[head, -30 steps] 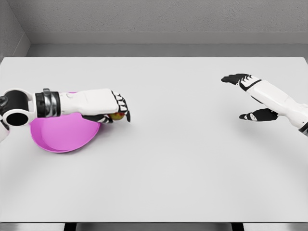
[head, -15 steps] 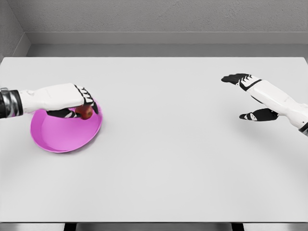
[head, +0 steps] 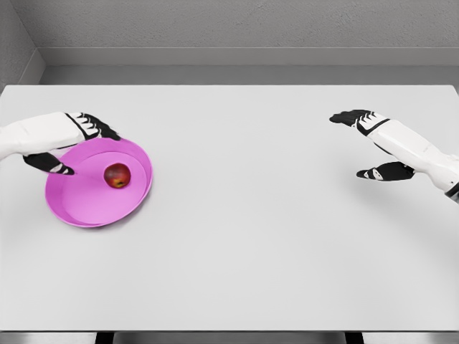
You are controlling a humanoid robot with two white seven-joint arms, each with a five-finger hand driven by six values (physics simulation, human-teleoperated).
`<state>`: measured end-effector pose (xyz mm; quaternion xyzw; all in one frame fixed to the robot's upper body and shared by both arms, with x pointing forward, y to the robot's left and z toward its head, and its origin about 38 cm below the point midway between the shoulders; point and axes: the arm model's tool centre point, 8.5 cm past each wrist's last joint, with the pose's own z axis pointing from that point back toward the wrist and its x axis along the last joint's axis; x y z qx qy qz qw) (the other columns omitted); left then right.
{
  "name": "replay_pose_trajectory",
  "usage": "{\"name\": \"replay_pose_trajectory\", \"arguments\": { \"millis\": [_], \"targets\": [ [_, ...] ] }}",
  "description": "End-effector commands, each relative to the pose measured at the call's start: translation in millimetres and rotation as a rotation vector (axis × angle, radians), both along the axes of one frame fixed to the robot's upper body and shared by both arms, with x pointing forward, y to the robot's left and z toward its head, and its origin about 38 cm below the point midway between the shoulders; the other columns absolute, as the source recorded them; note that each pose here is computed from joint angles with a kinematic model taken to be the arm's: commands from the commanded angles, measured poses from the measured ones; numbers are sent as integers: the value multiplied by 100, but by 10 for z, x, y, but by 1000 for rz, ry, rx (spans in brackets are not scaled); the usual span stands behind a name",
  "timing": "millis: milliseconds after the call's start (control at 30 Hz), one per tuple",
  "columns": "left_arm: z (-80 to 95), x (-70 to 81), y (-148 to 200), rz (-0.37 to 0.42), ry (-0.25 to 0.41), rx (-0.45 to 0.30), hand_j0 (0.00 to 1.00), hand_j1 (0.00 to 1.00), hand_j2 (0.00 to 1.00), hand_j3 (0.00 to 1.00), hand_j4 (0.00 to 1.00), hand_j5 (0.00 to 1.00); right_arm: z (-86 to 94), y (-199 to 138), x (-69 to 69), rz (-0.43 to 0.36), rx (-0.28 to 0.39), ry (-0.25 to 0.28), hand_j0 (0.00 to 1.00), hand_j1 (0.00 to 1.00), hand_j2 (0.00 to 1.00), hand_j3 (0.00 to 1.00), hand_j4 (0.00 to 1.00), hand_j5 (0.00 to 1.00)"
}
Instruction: Put the apple on the plate with both arms
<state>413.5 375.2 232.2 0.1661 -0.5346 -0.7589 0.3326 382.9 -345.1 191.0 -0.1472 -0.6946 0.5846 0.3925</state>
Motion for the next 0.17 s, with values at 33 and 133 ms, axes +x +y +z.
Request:
{"name": "replay_pose_trajectory", "arguments": {
  "millis": [33, 133],
  "targets": [
    [207, -40, 278, 59, -29, 24, 100, 100, 100, 100, 100, 100, 7, -4, 0, -1, 7, 1, 100, 100, 100, 100, 100, 100],
    [219, -30, 361, 87, -24, 8, 100, 100, 100, 100, 100, 100, 7, -4, 0, -1, 7, 1, 100, 100, 100, 100, 100, 100]
  ]
}}
